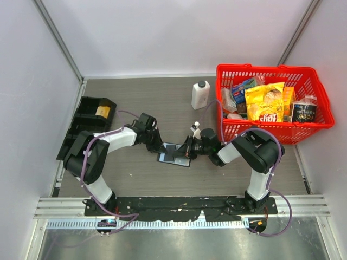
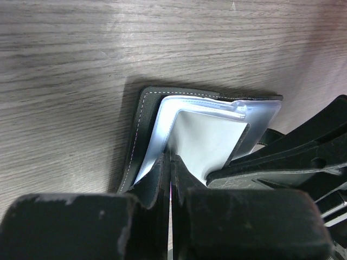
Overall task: Take the credit cards out of the card holder
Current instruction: Remove the credit card from the card holder.
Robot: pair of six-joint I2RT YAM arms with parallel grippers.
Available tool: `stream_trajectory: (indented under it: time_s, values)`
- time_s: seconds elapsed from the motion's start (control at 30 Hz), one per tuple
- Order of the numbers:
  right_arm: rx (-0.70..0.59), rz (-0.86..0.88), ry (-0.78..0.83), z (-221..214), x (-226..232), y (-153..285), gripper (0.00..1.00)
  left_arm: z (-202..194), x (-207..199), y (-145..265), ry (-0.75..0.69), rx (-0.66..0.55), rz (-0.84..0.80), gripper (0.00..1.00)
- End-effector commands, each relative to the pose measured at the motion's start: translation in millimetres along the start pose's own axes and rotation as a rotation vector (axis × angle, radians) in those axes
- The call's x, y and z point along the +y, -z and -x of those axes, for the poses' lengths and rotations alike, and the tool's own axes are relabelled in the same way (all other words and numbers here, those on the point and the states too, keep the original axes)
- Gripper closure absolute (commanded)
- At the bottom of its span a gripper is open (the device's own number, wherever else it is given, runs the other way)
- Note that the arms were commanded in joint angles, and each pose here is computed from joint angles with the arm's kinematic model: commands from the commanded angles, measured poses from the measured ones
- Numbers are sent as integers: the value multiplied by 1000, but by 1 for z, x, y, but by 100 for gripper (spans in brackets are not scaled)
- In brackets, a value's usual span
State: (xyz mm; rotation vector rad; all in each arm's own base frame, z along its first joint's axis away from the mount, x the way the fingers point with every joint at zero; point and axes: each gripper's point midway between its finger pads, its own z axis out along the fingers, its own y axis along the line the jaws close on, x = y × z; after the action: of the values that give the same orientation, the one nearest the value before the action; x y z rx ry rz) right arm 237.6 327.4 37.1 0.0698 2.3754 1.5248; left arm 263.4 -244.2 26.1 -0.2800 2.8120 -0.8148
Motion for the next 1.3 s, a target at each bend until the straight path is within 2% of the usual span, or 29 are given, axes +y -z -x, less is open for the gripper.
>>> stream_trajectory:
  time_s: [0.0, 0.13, 0.23, 0.4, 0.6, 0.87, 1.27]
  values:
    - [-38, 42, 19, 15, 12, -1, 93, -1, 20, 2, -2, -29, 76, 98]
    - [-39, 53, 20, 15, 15, 0, 88, -1, 32, 4, -19, -27, 135, 99]
    - [-46, 69, 22, 16, 18, 2, 78, -4, 34, 2, -15, -17, 138, 100]
    - [-63, 80, 31, 18, 21, 6, 76, -5, 33, 1, -11, -8, 134, 100]
    - [-69, 92, 47, 19, 23, 9, 80, -6, 32, 0, -11, -2, 127, 100]
    - [-68, 95, 51, 17, 23, 11, 99, -6, 32, -1, -6, 5, 122, 100]
    - [-75, 24, 15, 11, 6, 29, 99, -5, 31, -1, -6, 1, 119, 100]
